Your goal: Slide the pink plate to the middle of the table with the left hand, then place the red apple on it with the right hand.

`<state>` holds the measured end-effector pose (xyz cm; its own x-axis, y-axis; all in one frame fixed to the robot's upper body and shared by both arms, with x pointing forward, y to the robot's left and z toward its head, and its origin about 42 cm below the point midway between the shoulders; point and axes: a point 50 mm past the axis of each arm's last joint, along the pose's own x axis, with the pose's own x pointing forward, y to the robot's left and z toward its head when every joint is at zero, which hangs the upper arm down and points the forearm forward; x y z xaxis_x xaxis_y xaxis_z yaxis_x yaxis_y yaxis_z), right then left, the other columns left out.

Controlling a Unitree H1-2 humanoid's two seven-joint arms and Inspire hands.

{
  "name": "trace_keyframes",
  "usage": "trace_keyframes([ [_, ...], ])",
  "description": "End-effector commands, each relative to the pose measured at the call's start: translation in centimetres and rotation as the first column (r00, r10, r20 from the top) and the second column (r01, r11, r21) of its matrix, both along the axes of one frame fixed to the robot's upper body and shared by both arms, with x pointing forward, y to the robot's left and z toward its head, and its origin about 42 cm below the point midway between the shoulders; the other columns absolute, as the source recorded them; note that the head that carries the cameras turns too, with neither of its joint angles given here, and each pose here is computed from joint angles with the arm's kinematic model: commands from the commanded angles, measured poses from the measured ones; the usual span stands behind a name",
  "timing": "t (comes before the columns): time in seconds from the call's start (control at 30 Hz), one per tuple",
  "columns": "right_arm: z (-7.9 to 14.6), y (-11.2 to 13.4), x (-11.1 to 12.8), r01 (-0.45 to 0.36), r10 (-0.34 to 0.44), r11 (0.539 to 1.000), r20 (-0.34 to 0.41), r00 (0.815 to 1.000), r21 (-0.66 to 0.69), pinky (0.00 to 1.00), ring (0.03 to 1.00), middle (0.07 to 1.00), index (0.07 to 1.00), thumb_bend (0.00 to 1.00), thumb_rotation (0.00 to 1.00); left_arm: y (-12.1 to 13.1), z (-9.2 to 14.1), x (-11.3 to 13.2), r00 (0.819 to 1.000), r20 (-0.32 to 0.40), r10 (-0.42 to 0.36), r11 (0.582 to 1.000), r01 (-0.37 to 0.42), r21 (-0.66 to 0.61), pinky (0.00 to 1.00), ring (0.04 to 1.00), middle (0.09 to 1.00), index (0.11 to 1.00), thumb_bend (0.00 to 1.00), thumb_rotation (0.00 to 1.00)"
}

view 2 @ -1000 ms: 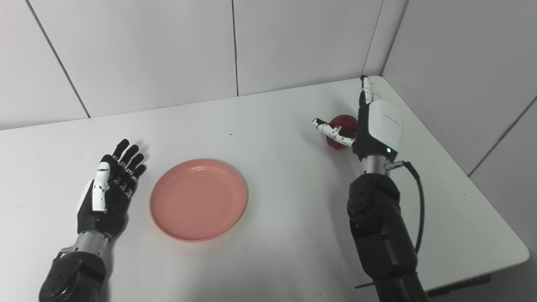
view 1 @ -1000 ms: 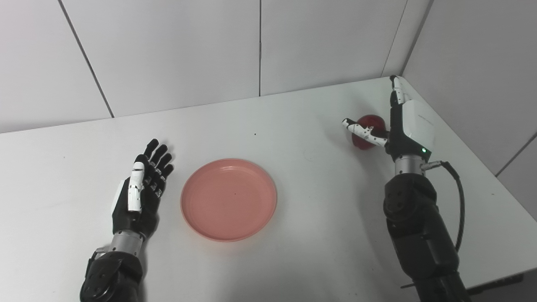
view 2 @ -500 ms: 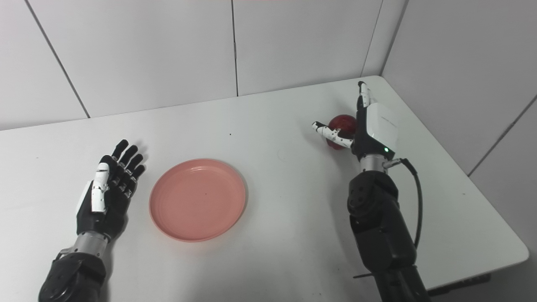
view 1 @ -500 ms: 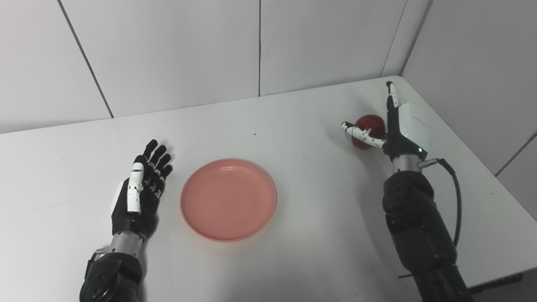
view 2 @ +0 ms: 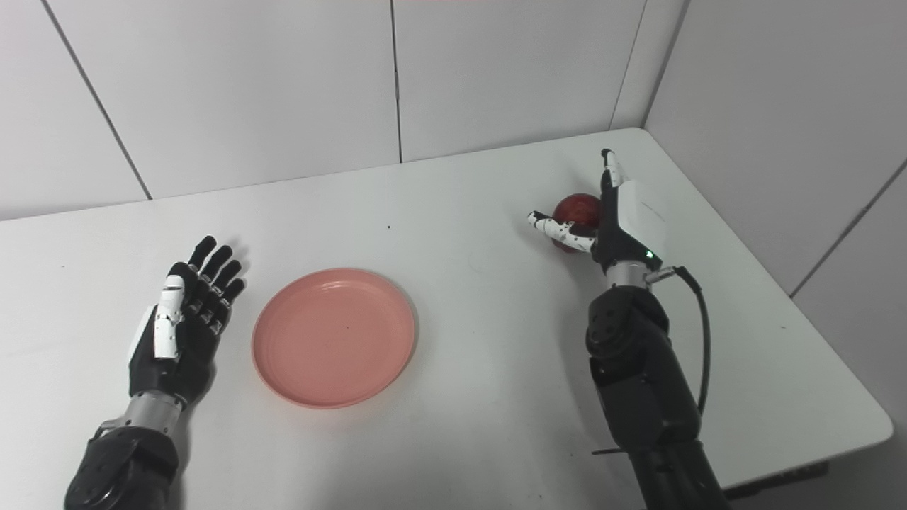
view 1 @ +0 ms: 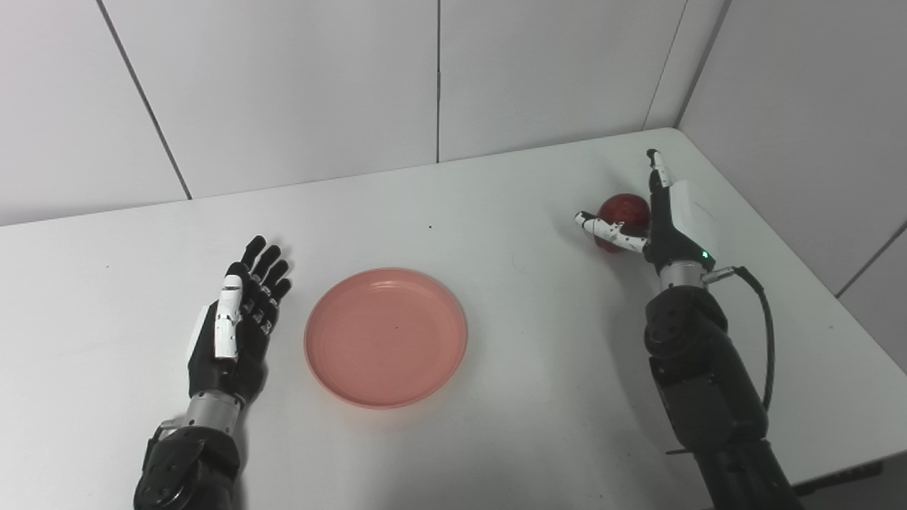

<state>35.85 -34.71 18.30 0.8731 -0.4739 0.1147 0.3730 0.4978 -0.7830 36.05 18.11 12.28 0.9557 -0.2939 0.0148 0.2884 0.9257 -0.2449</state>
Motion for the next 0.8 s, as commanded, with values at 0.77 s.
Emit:
trace_keyframes([
  [0.77, 2.2, -0.69, 1.81, -0.001, -0.003, 1.0, 0.129, 0.992, 0.026, 0.7, 0.806, 0.852, 0.871, 1.0, 0.36, 0.83, -2.55, -1.32, 0.991, -0.134, 0.016, 1.0, -0.013, 0.022, 0.97, 0.956, 0.953, 0.931, 0.35, 1.0],
])
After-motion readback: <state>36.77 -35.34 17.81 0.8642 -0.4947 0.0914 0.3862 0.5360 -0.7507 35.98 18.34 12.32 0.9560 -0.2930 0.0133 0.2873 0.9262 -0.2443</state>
